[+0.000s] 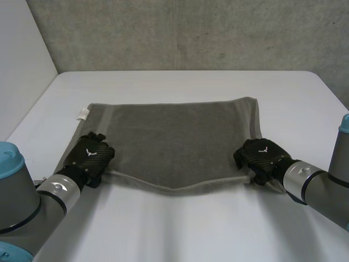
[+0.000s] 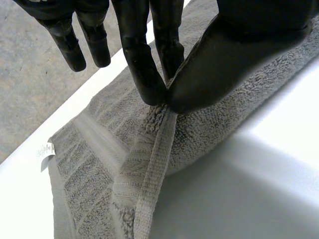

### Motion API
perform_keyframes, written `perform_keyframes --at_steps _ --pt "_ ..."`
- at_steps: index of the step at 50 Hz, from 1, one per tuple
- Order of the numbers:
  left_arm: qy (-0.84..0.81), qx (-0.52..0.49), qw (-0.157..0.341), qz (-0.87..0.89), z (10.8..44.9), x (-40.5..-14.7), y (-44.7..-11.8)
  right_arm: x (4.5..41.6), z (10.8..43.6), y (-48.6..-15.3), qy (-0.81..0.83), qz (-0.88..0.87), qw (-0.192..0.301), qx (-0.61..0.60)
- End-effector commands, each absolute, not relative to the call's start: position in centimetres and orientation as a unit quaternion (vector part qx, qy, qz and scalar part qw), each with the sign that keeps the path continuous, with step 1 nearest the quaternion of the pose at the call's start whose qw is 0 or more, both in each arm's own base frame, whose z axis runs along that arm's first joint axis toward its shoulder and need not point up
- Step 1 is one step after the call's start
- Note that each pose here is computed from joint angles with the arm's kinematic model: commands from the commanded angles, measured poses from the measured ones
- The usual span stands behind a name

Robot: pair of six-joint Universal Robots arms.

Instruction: Fold the towel.

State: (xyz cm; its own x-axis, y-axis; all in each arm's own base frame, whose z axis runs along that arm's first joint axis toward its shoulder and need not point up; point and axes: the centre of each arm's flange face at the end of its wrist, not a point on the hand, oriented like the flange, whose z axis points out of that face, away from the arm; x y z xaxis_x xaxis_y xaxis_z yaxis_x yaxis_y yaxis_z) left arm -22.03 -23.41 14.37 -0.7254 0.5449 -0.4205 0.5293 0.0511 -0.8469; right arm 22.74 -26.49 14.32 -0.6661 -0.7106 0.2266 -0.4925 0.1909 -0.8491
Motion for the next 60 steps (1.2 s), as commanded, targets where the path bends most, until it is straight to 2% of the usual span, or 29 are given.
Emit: perform_keyframes --at_steps 1,2,5,7,18,28,36,38,44,46,49,52,54,60 --pt "-0.731 -0.367 0.007 0.574 14.2 -21.8 -23.3 22.2 15.7 -27.6 0.748 -0.531 0.085 -0.389" --pt "-0.733 -0.369 0.008 0.571 14.1 -21.9 -23.1 21.6 17.1 -27.6 0.742 -0.543 0.075 -0.387" --pt "-0.733 -0.368 0.008 0.572 14.4 -21.8 -22.8 21.2 18.2 -27.4 0.737 -0.549 0.067 -0.39" --pt "-0.733 -0.368 0.008 0.572 14.8 -21.7 -22.5 20.4 20.0 -26.0 0.728 -0.539 0.051 -0.421" --pt "-0.742 -0.34 0.034 0.577 19.9 -20.8 -19.5 18.5 22.4 -22.5 0.712 -0.474 0.036 -0.517" --pt "-0.73 -0.33 0.037 0.597 22.3 -20.5 -19.4 18.1 22.8 -22.8 0.691 -0.457 0.014 -0.559" --pt "-0.727 -0.335 0.029 0.599 22.2 -21.2 -23.2 20.2 22.5 -25.4 0.659 -0.478 0.0 -0.581" --pt "-0.716 -0.352 0.022 0.603 22.1 -22.2 -25.3 21.0 22.8 -26.9 0.641 -0.499 -0.026 -0.583" --pt "-0.705 -0.368 0.006 0.606 21.4 -23.2 -29.1 22.8 23.0 -29.1 0.6 -0.551 -0.057 -0.577" --pt "-0.7 -0.375 0.011 0.608 20.7 -24.5 -31.2 23.7 22.3 -30.9 0.571 -0.585 -0.076 -0.571" --pt "-0.697 -0.379 0.013 0.609 20.2 -25.2 -32.1 24.4 21.3 -32.6 0.548 -0.609 -0.093 -0.565" --pt "-0.694 -0.384 0.017 0.609 18.9 -26.2 -33.8 24.7 20.5 -33.4 0.543 -0.615 -0.096 -0.564" --pt "-0.691 -0.384 0.019 0.613 17.9 -27.0 -35.3 25.2 18.8 -34.7 0.542 -0.614 -0.094 -0.566" --pt "-0.671 -0.384 0.017 0.634 16.3 -28.3 -37.3 25.8 16.2 -36.9 0.545 -0.611 -0.089 -0.567"
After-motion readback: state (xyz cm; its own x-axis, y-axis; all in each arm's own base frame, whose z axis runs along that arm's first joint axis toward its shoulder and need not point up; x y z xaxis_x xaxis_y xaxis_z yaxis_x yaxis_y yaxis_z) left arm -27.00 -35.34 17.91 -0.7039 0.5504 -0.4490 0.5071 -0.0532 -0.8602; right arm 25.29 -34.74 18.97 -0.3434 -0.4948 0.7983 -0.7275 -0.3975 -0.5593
